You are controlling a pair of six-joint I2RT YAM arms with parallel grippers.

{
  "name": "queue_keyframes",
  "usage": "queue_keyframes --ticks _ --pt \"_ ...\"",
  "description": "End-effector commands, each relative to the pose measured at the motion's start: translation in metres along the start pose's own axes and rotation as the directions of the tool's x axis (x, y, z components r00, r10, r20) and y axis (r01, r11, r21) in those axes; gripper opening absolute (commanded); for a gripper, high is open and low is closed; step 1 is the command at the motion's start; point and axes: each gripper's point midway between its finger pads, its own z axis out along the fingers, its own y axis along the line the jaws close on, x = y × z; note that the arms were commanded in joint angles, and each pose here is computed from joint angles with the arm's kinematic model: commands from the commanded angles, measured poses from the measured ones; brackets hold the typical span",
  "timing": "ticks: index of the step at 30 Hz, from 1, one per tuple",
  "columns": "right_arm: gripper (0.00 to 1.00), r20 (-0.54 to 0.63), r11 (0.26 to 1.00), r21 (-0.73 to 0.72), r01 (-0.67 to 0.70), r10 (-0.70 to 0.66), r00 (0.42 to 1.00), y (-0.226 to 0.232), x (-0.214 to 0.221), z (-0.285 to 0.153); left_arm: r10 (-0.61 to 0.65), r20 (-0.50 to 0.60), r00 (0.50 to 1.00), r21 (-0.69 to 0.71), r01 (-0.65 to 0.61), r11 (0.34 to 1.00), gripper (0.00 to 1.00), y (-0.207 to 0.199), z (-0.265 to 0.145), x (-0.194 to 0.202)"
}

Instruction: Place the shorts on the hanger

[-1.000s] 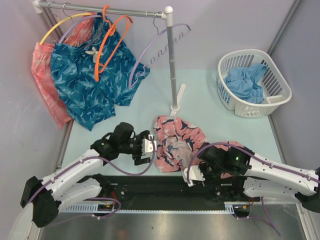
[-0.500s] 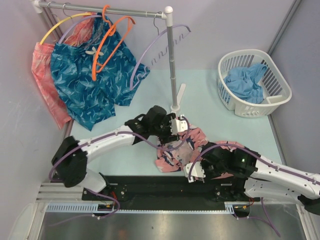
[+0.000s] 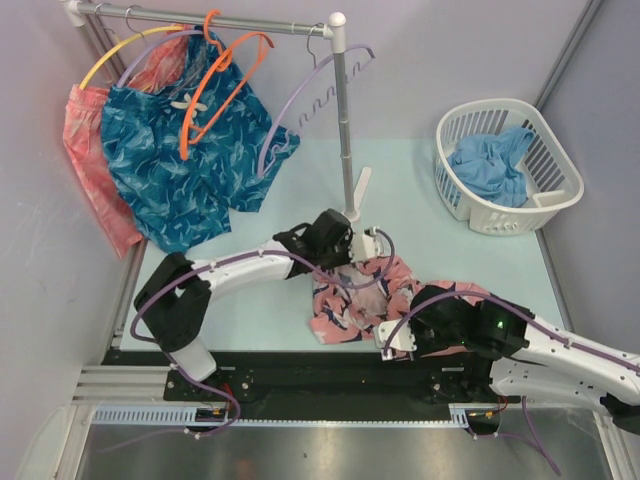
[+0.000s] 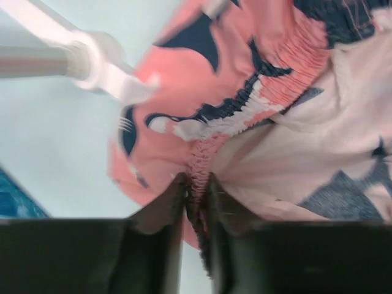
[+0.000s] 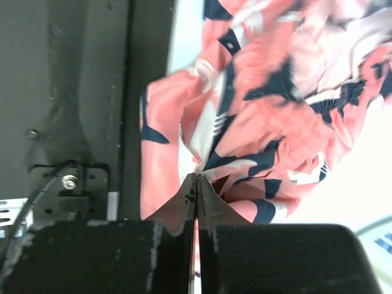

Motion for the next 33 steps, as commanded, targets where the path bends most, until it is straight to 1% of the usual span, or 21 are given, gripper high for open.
queue_keyframes --ticks 1,3,5,9,12,14,16,17,19,20,21,22,23,24,26,27,29,30,31,32,33 --pt "0.0 -0.018 0.993 0.122 0.007 -0.005 1.0 -0.026 0.001 -0.018 -0.054 0.222 0.974 -0.151 0.089 0.985 0.14 0.073 -0.079 -0.075" --pt "0.0 -0.003 0.99 0.138 -0.023 0.024 1.0 -0.031 0.0 -0.025 -0.059 0.283 0.957 -0.164 0.109 0.98 0.01 0.087 -0.108 -0.097" --pt "0.0 -0.003 0.99 0.134 -0.035 0.036 0.999 -0.03 0.001 -0.028 -0.061 0.356 0.932 -0.166 0.128 0.978 0.0 0.096 -0.136 -0.118" --pt "0.0 0.012 0.984 0.177 -0.024 0.022 1.0 -0.039 -0.002 -0.04 -0.085 0.4 0.913 -0.159 0.16 0.974 0.0 0.106 -0.163 -0.136" --pt "0.0 0.072 0.978 0.207 -0.028 0.013 0.997 -0.05 -0.02 -0.052 -0.101 0.462 0.881 -0.103 0.166 0.981 0.0 0.105 -0.177 -0.158" --pt "0.0 0.14 0.973 0.232 -0.002 -0.032 0.99 -0.059 -0.042 -0.062 -0.107 0.521 0.847 -0.067 0.166 0.984 0.0 0.109 -0.197 -0.18" --pt "0.0 0.183 0.962 0.27 0.048 -0.101 0.978 -0.07 -0.064 -0.065 -0.154 0.547 0.823 0.007 0.179 0.984 0.0 0.106 -0.198 -0.199" --pt "0.0 0.219 0.955 0.284 0.082 -0.148 0.964 -0.071 -0.081 -0.071 -0.155 0.589 0.793 0.015 0.18 0.983 0.0 0.115 -0.219 -0.218" --pt "0.0 0.253 0.938 0.319 0.136 -0.222 0.941 -0.078 -0.106 -0.073 -0.19 0.611 0.769 0.096 0.167 0.981 0.01 0.113 -0.219 -0.24" --pt "0.0 0.283 0.929 0.323 0.179 -0.276 0.918 -0.074 -0.123 -0.076 -0.175 0.656 0.734 0.095 0.149 0.984 0.02 0.12 -0.247 -0.257" --pt "0.0 0.316 0.913 0.362 0.188 -0.31 0.897 -0.079 -0.141 -0.08 -0.163 0.675 0.719 0.107 0.123 0.987 0.04 0.116 -0.256 -0.268" --pt "0.0 0.307 0.897 0.387 0.214 -0.344 0.887 -0.083 -0.151 -0.08 -0.159 0.676 0.719 0.122 0.103 0.987 0.05 0.113 -0.25 -0.276" --pt "0.0 0.324 0.867 0.416 0.274 -0.423 0.846 -0.08 -0.171 -0.084 -0.129 0.716 0.686 0.114 0.068 0.991 0.08 0.111 -0.273 -0.289" --pt "0.0 0.356 0.833 0.483 0.271 -0.469 0.808 -0.088 -0.193 -0.094 -0.103 0.735 0.67 0.114 0.027 0.993 0.09 0.101 -0.279 -0.3" --pt "0.0 0.339 0.773 0.551 0.315 -0.552 0.762 -0.096 -0.222 -0.094 -0.083 0.771 0.632 0.115 -0.009 0.993 0.12 0.09 -0.294 -0.314" --pt "0.0 0.374 0.742 0.61 0.28 -0.58 0.724 -0.103 -0.247 -0.108 -0.087 0.785 0.614 0.134 -0.031 0.991 0.13 0.079 -0.3 -0.321" --pt "0.0 0.36 0.718 0.628 0.301 -0.61 0.706 -0.109 -0.27 -0.092 -0.089 0.806 0.585 0.165 -0.077 0.983 0.15 0.065 -0.309 -0.327" --pt "0.0 0.365 0.699 0.659 0.279 -0.622 0.693 -0.115 -0.283 -0.093 -0.095 0.807 0.583 0.182 -0.092 0.979 0.18 0.058 -0.309 -0.328" --pt "0.04 0.355 0.698 0.667 0.259 -0.604 0.713 -0.122 -0.285 -0.087 -0.105 0.799 0.592 0.203 -0.101 0.974 0.2 0.052 -0.304 -0.326" --pt "0.18 0.354 0.705 0.665 0.247 -0.588 0.728 -0.126 -0.285 -0.081 -0.123 0.776 0.619 0.236 -0.105 0.966 0.24 0.044 -0.292 -0.32" --pt "0.36 0.319 0.724 0.624 0.294 -0.579 0.75 -0.122 -0.278 -0.059 -0.127 0.759 0.638 0.249 -0.104 0.963 0.33 0.041 -0.285 -0.314"
